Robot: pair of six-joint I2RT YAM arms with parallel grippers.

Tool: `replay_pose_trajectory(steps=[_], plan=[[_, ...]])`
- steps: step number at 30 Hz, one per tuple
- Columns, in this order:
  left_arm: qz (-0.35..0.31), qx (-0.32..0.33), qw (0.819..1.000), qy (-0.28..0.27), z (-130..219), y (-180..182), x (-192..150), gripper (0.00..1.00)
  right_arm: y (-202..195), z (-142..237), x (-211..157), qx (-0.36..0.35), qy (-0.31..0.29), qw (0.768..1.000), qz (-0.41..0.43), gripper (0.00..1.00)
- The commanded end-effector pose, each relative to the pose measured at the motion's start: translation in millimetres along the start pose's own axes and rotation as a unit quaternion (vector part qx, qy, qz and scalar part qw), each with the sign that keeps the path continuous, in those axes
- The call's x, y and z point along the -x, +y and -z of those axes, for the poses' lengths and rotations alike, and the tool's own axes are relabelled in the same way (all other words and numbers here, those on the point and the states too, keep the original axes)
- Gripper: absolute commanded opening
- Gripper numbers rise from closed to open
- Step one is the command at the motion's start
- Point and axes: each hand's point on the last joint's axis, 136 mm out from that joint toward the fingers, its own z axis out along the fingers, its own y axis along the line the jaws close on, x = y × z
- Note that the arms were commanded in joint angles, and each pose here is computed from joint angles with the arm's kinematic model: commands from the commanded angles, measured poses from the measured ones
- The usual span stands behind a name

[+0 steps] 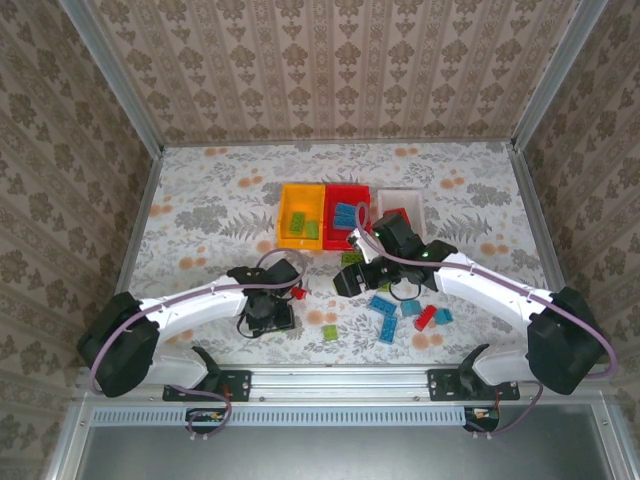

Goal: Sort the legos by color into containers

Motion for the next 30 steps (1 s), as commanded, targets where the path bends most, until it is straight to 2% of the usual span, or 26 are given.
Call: replay_pose_trajectory(steps=[1,7,11,14,18,21,25,30], plan=[[-0.010,0.018,1.000,-0.009,-0.4,3.7,4.1,0.49,6.7,0.5,-2.8,0.017,-0.002,1.000,0.001,0.80],[-0.028,0.025,0.999,-0.025,7.8,2.3,10.5,0.34,6.4,3.1,2.0,0.011,-0.013,1.000,-0.001,0.79],[-0.040,0.019,0.997,-0.064,38.2,-4.0,23.5,0.33,5.7,14.6,11.9,-0.005,-0.038,0.999,0.003,0.79],[-0.048,-0.002,0.994,-0.102,73.0,-19.2,44.7,0.33,0.7,32.6,30.0,-0.019,-0.083,0.996,-0.011,0.79],[-0.050,-0.031,0.989,-0.136,111.8,-44.0,86.9,0.33,-11.3,51.6,55.8,-0.032,-0.136,0.989,-0.037,0.79],[-0.055,-0.050,0.985,-0.155,126.1,-61.9,126.4,0.32,-16.5,58.2,76.3,-0.037,-0.171,0.984,-0.046,0.79],[-0.062,-0.062,0.980,-0.177,128.8,-81.2,185.3,0.32,-12.7,58.7,105.7,-0.012,-0.229,0.972,-0.040,0.79],[-0.069,-0.064,0.979,-0.179,112.7,-99.0,243.0,0.32,-11.6,48.3,122.8,-0.019,-0.261,0.965,-0.020,0.79]])
